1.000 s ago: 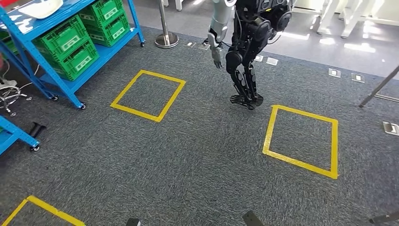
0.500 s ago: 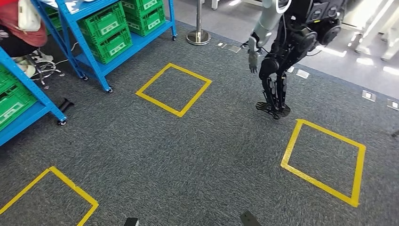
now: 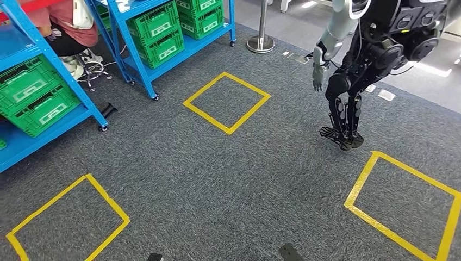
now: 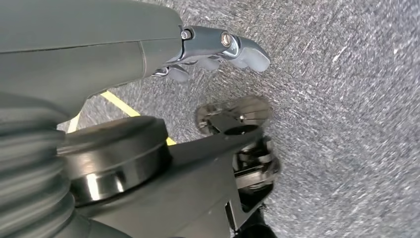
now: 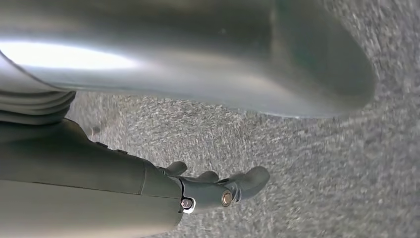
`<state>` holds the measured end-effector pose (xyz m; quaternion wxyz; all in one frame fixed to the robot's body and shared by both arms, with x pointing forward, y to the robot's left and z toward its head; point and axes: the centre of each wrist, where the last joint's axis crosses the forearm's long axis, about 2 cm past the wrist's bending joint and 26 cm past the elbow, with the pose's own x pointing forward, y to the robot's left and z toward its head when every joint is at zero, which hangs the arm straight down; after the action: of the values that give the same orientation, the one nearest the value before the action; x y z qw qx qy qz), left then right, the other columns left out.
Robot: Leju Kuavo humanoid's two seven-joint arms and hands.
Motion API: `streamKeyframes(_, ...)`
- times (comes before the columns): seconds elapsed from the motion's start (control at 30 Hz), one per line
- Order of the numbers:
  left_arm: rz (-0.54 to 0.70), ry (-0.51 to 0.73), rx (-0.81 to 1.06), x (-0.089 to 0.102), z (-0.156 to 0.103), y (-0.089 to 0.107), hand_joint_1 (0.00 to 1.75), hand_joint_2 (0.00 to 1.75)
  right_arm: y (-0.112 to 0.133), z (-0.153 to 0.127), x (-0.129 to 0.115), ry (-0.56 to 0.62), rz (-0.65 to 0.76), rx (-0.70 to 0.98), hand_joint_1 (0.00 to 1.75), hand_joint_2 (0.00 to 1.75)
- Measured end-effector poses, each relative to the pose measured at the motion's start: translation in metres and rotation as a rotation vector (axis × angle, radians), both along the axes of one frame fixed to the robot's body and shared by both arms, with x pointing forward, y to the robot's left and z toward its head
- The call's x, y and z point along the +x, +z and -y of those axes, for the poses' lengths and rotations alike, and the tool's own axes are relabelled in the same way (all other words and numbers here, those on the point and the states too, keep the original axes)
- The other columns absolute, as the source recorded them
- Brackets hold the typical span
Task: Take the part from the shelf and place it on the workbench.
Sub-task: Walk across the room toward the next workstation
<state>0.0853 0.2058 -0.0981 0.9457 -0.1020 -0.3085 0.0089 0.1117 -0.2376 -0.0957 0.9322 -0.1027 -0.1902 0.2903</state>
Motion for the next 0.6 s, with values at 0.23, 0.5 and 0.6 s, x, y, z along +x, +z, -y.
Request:
streamKeyframes(0.23, -0.008, 0.006, -0.012, 0.0004, -0.0002, 0.0001, 0.0, 1.75, -0.0003, 0.0005, -0.0008, -0.005, -0.004, 0.011, 0.0, 0.0)
streamKeyframes(0.5, -0.009, 0.003, -0.025, 0.0017, 0.0009, 0.0005, 0.0, 1.75, 0.0001, -0.0011, 0.0001, -0.006, 0.003, 0.019, 0.0, 0.0)
streamKeyframes(0.6, -0.02, 0.001, -0.03, 0.0009, 0.0015, 0.0005, 0.0, 1.75, -0.0005, -0.0011, -0.0021, -0.006, -0.003, 0.019, 0.0, 0.0)
